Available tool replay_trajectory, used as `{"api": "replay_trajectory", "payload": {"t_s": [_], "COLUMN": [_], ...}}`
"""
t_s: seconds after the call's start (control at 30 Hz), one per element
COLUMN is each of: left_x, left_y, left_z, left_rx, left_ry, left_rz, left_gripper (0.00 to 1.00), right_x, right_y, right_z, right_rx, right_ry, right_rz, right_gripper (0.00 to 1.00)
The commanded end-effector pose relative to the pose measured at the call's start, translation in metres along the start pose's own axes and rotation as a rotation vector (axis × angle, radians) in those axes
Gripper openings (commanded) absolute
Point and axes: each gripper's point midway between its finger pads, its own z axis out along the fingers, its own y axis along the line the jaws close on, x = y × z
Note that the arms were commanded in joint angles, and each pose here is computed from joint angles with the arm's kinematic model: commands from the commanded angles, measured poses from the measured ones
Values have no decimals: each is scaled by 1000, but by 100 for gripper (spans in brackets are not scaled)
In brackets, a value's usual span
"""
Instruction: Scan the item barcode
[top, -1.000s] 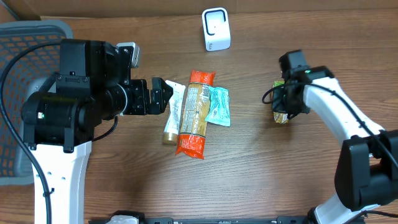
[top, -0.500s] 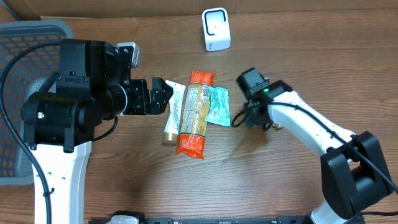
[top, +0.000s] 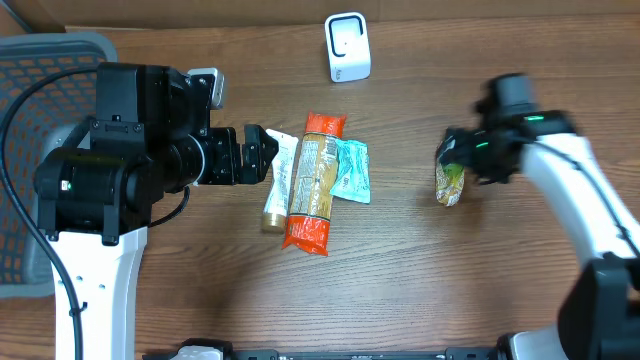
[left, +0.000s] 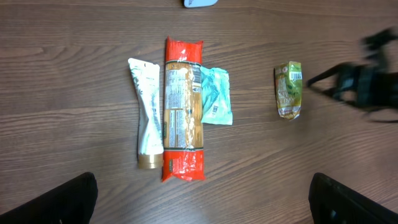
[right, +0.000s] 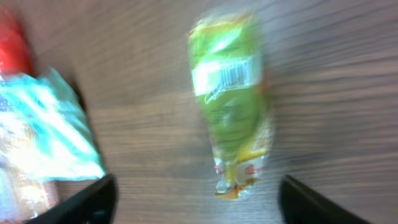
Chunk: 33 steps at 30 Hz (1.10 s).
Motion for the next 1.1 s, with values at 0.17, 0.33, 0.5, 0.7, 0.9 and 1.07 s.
{"api": "replay_trajectory", "payload": {"t_s": [0.17,0.33,0.5,0.7,0.9,1.07], "left_x": [0,0,0,0,0,0], "left_y": [-3,-3,-3,-3,-3,-3], "left_z": [2,2,2,2,2,2], "left_rx": [12,12,12,12,12,12], "left_ry": [6,6,6,6,6,6], "left_rz": [28,28,28,28,28,27], "left_gripper": [99,100,99,100,100,99], "right_x": [10,23,25,27,39,41], "right_y": [-14,-27,-34,-33,-33,-35], "right_z": [6,46,68,84,105,106], "right_rx": [-319,-329,-327,-332,-299,-273], "right_ry": [66,123,157,175,205,223], "right_rz": [-112,-118,-101,-100,-129,-35], "right_gripper": [100,100,96,79,66,25]}}
